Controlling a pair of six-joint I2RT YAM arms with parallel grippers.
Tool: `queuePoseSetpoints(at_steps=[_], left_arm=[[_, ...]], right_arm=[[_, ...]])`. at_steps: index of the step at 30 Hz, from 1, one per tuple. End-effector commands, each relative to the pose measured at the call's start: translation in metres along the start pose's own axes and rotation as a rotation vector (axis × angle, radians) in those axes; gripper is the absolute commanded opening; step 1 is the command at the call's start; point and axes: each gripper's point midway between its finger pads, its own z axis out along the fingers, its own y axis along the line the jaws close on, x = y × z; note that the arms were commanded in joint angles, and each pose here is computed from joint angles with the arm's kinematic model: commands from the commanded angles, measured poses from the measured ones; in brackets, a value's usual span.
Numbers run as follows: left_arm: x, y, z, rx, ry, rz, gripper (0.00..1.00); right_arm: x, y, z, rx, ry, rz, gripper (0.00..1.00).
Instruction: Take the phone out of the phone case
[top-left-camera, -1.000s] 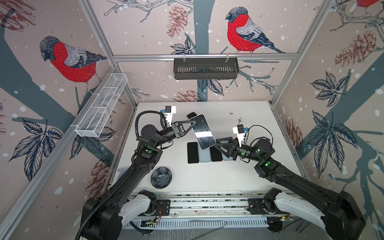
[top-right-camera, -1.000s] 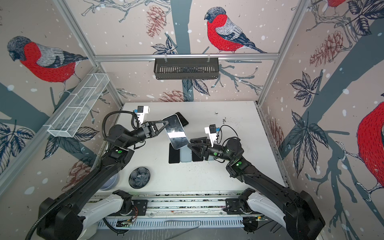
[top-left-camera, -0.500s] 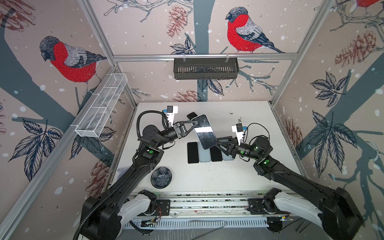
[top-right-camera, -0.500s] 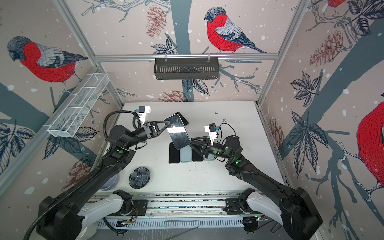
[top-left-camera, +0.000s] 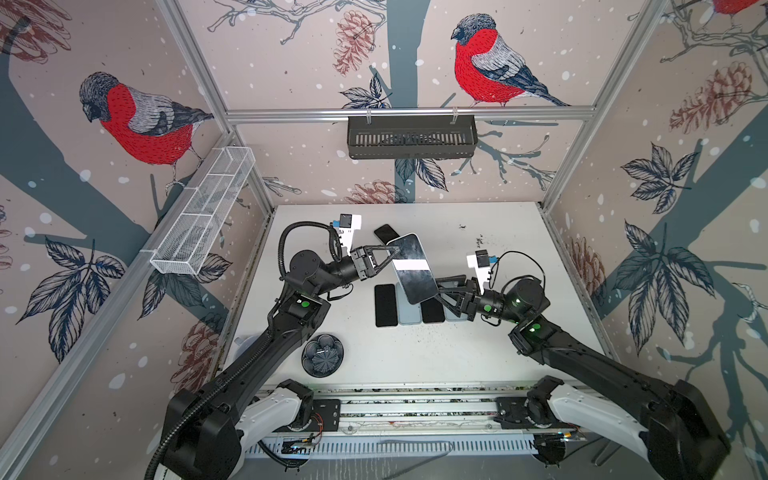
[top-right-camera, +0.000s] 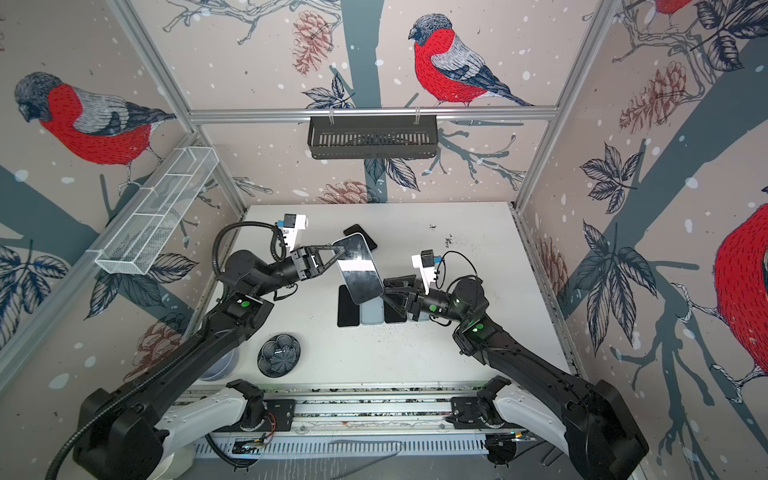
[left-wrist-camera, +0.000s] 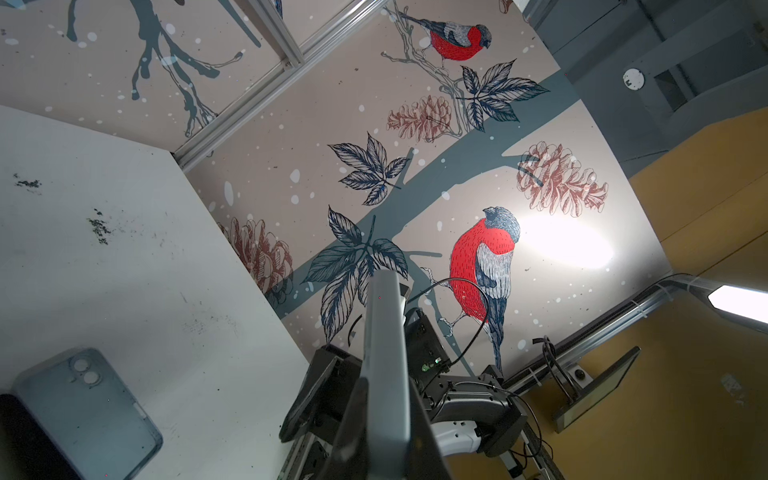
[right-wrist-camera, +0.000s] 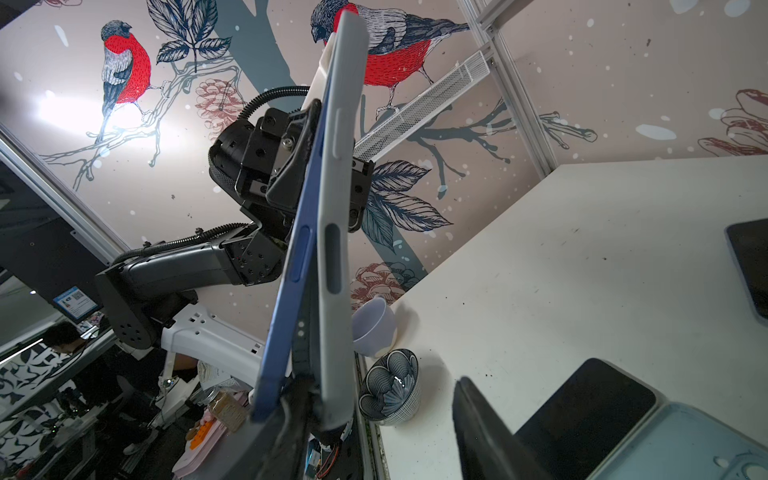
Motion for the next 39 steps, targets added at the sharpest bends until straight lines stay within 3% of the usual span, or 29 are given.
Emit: queuePoseSetpoints(at_steps=[1,9,14,24,28,30,33,35,39], left_arm=[[-0.006,-0.010,0.000,0.040,-0.022,0.033,0.00],[0.004,-0.011,0.007,0.057,0.006,0.032,0.00],[0.012,-0.001,0.010,0.038,0.020,0.019,0.00],[0.018,0.044,0.014,-0.032,-0.010,-0.035,0.00],[0.020,0.074,0.019,-0.085,-0.023,-0.074,0.00],[0.022,0.091,0.021,-0.115,-0.030,-0.092,0.08],[0.024,0.111,0.025,-0.149,-0.037,-0.113,0.38],[0.023,0.121,0.026,-0.166,-0.047,-0.122,0.50],[0.026,0.132,0.033,-0.187,-0.043,-0.118,0.63]], right_arm=[[-0.008,0.012,-0.005,-0.034,-0.047,-0.026,0.60],[-0.003,0.004,0.000,-0.024,-0.026,0.007,0.58],[-0.003,0.005,0.002,-0.045,-0.029,0.040,0.52],[0.006,0.016,-0.006,-0.121,-0.043,0.130,0.12],[0.010,0.011,-0.004,-0.103,-0.024,0.193,0.02],[0.011,0.005,-0.004,-0.069,-0.018,0.223,0.01],[0.015,-0.008,-0.005,0.007,-0.011,0.261,0.00],[0.020,-0.021,-0.006,0.067,-0.001,0.305,0.00],[0.028,-0.038,-0.009,0.120,0.002,0.398,0.00]])
